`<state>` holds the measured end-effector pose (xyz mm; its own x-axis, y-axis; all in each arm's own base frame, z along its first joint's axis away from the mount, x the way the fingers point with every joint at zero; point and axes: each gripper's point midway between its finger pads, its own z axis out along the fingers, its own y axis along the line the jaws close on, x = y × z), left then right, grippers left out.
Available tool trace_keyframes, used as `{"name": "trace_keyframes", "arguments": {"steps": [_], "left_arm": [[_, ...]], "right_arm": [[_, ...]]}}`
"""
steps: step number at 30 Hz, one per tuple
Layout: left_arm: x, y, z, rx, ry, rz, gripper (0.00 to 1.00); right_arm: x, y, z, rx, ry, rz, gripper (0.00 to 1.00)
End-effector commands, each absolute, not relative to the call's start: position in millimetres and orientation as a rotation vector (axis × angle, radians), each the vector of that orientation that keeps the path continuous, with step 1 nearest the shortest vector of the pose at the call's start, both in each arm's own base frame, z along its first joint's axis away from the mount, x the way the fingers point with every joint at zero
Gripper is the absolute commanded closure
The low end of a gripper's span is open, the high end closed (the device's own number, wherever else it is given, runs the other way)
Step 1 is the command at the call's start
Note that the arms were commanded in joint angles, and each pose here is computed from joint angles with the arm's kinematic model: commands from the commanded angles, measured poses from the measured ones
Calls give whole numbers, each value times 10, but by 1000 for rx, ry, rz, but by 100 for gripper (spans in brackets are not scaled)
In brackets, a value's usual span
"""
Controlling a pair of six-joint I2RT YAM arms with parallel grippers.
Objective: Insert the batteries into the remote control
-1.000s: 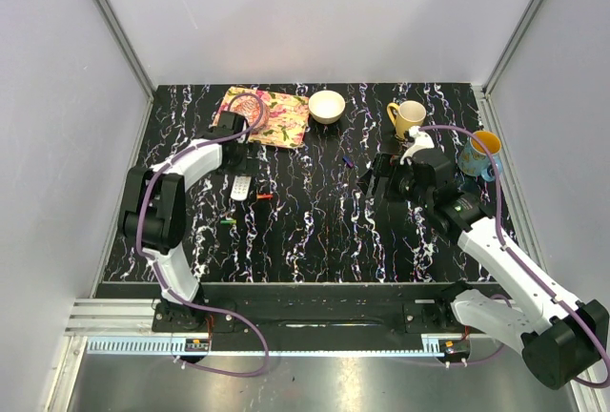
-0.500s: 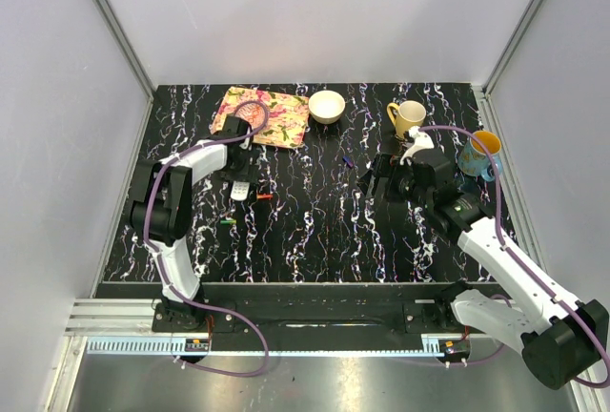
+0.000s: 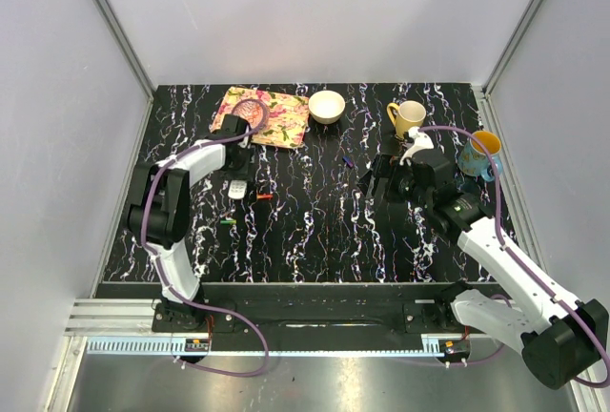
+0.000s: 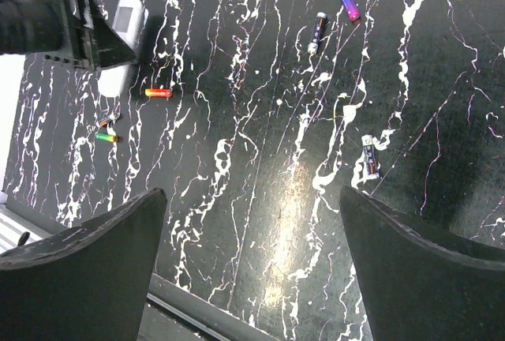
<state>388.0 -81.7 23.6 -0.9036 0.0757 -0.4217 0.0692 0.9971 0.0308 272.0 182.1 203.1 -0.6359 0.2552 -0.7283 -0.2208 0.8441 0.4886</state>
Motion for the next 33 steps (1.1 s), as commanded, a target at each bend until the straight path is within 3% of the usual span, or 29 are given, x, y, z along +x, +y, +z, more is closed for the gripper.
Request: {"name": "trace_keyframes", "arguments": {"steps": [1,6,7,11,18,24,33], "left_arm": [[4076,-989,1274,36,2429,-111,96],[3733,-1519,1772,64,2266,-563,100],[3694,-1662,2056,113,2140,-667,100],[3111,-2241,2329,275,1966,-1129,100],[2435,-2659,2452,444,1845,-1392,100],[2225,-2759,2799,460,1633,-1609,100],[2125,-2912,2971,465,1550,-1787,100]], "right_arm": [[2739,1874,2279,22,2091,741,0],[2744,2049,2581,58,1994,909,0],[2719,2105,2653,40,1971,955,0],[2597,2403,3013,-70,1883,1195,0],[2449,2719,3294,-187,1860,1450,0],[2387,2891,3206,-209,1851,1506,0],[2453,2963,3161,-207,1833,1486,0]]}}
